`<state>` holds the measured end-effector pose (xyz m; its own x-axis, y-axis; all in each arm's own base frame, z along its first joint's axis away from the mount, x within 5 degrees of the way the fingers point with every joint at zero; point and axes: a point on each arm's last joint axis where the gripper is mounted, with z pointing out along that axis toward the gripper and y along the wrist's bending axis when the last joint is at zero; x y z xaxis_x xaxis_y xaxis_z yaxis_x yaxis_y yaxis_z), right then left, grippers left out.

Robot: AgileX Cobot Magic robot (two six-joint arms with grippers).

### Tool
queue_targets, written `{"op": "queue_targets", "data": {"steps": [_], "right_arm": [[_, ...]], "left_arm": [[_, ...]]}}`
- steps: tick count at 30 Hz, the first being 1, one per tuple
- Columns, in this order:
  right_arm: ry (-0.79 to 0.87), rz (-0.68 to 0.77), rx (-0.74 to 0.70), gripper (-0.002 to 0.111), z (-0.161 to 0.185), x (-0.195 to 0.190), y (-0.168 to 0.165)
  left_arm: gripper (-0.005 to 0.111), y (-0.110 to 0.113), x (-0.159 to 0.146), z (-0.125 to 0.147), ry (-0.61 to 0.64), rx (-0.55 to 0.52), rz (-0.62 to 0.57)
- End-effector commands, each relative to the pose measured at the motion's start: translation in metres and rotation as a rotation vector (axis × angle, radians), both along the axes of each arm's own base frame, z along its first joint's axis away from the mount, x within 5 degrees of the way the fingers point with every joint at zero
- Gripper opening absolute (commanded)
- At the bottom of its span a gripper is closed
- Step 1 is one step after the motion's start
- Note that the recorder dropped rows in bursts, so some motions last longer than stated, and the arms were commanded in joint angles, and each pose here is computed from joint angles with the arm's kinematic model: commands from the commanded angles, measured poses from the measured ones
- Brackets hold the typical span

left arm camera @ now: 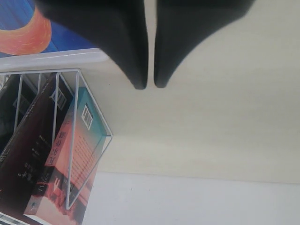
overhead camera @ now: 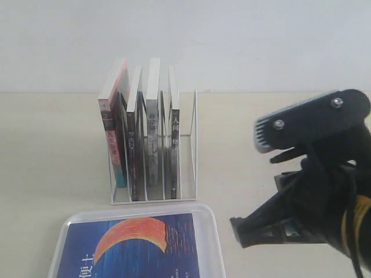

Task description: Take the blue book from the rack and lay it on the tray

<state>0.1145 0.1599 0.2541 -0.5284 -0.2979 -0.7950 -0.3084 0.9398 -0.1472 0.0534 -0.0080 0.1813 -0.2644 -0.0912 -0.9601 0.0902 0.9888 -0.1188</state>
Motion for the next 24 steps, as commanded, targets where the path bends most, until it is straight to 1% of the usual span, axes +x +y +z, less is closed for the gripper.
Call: {"op": "queue_targets", "data": {"steps": [1, 2, 3, 4, 5, 7, 8, 12, 14, 18, 21, 24], "right_arm": [[0.074, 0.008, 0.219, 0.001, -0.021, 0.024, -0.036], [0.075, 0.010, 0.265, 0.001, -0.022, 0.025, -0.043], [0.072, 0.014, 0.367, 0.001, -0.024, 0.024, -0.058], [0.067, 0.017, 0.407, 0.001, -0.026, 0.022, -0.064], [0.033, 0.021, 0.484, 0.001, -0.027, 0.015, -0.077], [-0.026, 0.015, 0.552, 0.001, -0.027, 0.003, -0.091], [-0.046, 0.011, 0.564, 0.001, -0.027, 0.000, -0.095], [-0.226, -0.046, 0.640, 0.001, -0.032, -0.027, -0.122], [-0.304, -0.079, 0.675, 0.001, -0.037, -0.036, -0.130], [-0.456, -0.137, 0.699, 0.001, -0.045, -0.048, -0.139], [-0.515, -0.116, 0.712, 0.001, -0.040, -0.053, -0.139], [-0.525, -0.096, 0.718, 0.001, -0.039, -0.054, -0.138]], "left_arm": [[0.004, 0.000, 0.000, 0.002, -0.011, -0.003, 0.004], [0.004, 0.000, 0.000, 0.002, -0.011, -0.003, 0.004], [0.004, 0.000, 0.000, 0.002, -0.011, -0.003, 0.004], [0.004, 0.000, 0.000, 0.002, -0.011, -0.003, 0.004], [0.004, 0.000, 0.000, 0.002, -0.011, -0.003, 0.004], [0.004, 0.000, 0.000, 0.002, -0.011, -0.003, 0.004], [0.004, 0.000, 0.000, 0.002, -0.011, -0.003, 0.004], [0.004, 0.000, 0.000, 0.002, -0.011, -0.003, 0.004], [0.004, 0.000, 0.000, 0.002, -0.011, -0.003, 0.004], [0.004, 0.000, 0.000, 0.002, -0.011, -0.003, 0.004], [0.004, 0.000, 0.000, 0.002, -0.011, -0.003, 0.004], [0.004, 0.000, 0.000, 0.002, -0.011, -0.003, 0.004]]}}
